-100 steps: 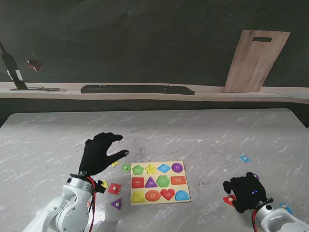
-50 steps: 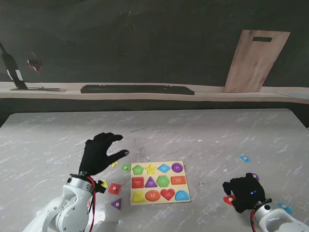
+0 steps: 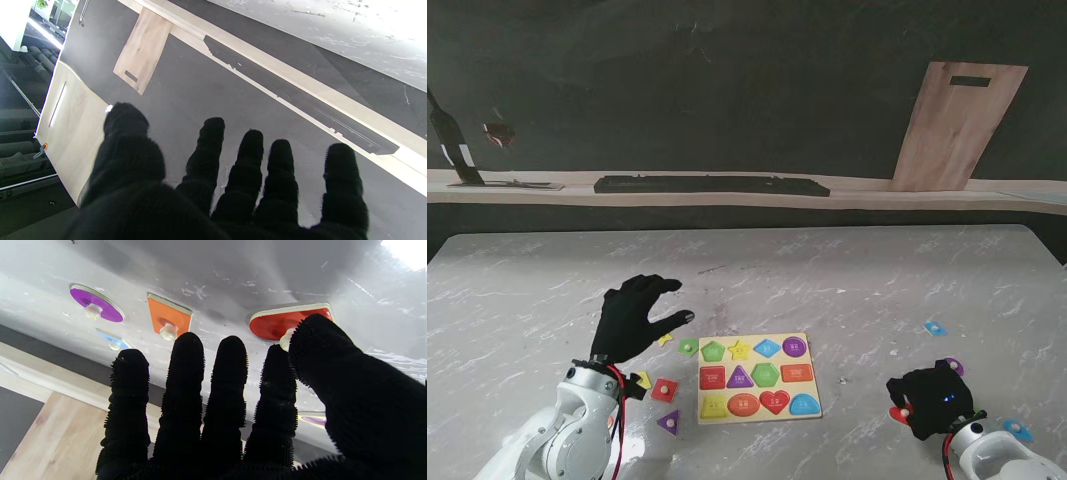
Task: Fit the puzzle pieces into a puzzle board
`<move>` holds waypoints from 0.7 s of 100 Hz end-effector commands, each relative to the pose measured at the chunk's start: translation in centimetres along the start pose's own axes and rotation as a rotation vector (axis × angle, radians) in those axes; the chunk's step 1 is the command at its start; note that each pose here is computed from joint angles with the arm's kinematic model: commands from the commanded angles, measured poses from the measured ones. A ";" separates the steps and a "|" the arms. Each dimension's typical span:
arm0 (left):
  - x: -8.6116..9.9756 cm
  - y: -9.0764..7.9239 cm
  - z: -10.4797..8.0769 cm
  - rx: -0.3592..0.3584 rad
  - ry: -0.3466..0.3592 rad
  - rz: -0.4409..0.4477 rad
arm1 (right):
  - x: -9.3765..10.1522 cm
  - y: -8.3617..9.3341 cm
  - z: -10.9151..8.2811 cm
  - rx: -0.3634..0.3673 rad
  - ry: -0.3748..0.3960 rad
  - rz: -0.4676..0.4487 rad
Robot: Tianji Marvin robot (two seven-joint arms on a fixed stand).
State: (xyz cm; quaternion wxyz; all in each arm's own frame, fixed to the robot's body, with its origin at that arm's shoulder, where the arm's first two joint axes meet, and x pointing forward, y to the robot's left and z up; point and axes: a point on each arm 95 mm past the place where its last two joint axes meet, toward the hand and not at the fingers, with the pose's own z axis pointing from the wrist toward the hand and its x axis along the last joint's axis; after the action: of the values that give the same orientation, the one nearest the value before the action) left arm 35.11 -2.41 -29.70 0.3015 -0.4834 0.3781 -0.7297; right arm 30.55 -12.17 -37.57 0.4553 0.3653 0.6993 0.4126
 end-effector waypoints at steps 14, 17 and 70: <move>0.1 0.1 0.0 0.000 0.000 -0.007 | 0.6 -0.5 0.0 0.019 0.000 0.019; 0.1 0.1 0.0 0.000 0.000 -0.007 | 0.6 -0.6 0.1 0.022 -0.001 0.022; 0.1 0.0 0.0 0.007 -0.001 -0.004 | 1.1 1.9 0.9 -0.084 0.007 0.131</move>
State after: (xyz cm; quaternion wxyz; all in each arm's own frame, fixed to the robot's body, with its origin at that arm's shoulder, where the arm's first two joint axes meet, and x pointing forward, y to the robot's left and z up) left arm 35.14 -2.36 -29.71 0.3032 -0.4826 0.3775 -0.7298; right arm 31.10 -11.58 -37.03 0.4426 0.4001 0.6602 0.4562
